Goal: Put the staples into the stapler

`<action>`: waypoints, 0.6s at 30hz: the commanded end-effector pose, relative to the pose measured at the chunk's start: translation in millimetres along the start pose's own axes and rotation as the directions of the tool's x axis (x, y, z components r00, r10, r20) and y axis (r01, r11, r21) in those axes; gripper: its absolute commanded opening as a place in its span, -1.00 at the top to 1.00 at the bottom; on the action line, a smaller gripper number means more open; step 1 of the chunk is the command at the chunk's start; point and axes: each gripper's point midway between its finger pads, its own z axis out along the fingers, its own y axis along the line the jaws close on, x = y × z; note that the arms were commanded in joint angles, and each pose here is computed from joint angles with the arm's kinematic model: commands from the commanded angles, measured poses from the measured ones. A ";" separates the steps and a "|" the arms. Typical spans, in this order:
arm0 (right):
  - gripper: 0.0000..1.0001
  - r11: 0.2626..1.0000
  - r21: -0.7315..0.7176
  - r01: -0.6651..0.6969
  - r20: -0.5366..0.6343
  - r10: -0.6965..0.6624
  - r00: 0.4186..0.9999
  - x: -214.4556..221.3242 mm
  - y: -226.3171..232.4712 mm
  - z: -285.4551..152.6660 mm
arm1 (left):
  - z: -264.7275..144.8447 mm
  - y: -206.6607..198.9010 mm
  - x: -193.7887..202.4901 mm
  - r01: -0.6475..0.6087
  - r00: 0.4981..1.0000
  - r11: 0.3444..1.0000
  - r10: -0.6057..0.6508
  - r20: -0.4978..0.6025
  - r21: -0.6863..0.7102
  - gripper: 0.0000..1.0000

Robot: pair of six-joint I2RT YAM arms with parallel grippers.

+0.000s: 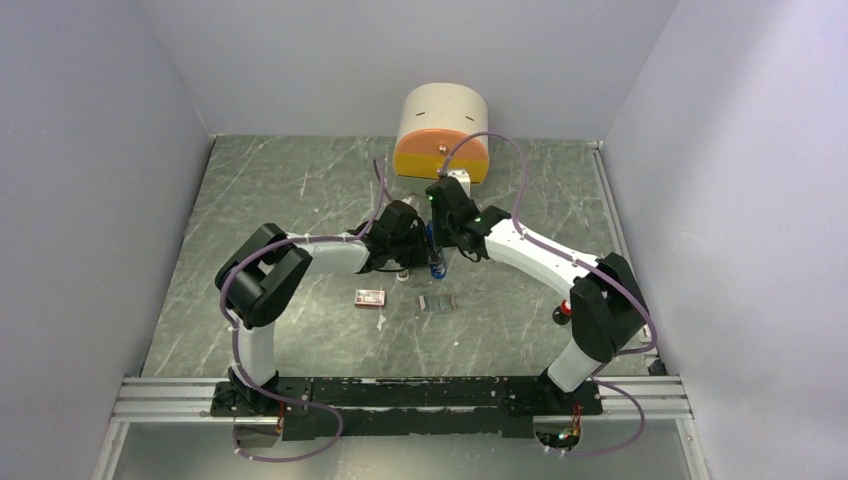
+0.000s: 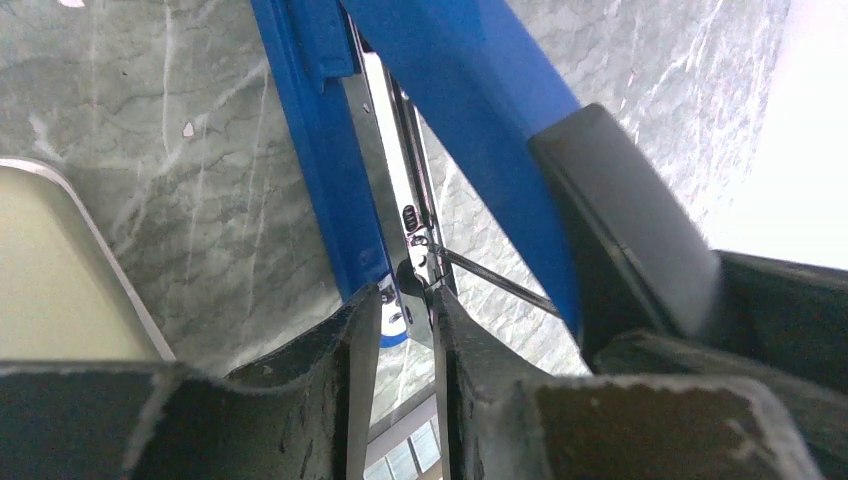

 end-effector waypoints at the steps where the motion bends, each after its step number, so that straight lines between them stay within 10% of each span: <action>1: 0.74 1.000 0.002 -0.014 -0.004 0.015 1.000 4.1 -4.5 -3.1 | -4.1 7.9 6.2 -0.019 1.000 0.999 0.019 -0.009 -0.035 0.37; 18: 0.74 1.000 -0.011 0.006 -0.047 -0.007 0.999 21.0 -2.9 0.2 | -27.7 1.0 0.6 0.000 0.999 1.000 0.000 0.040 -0.009 0.31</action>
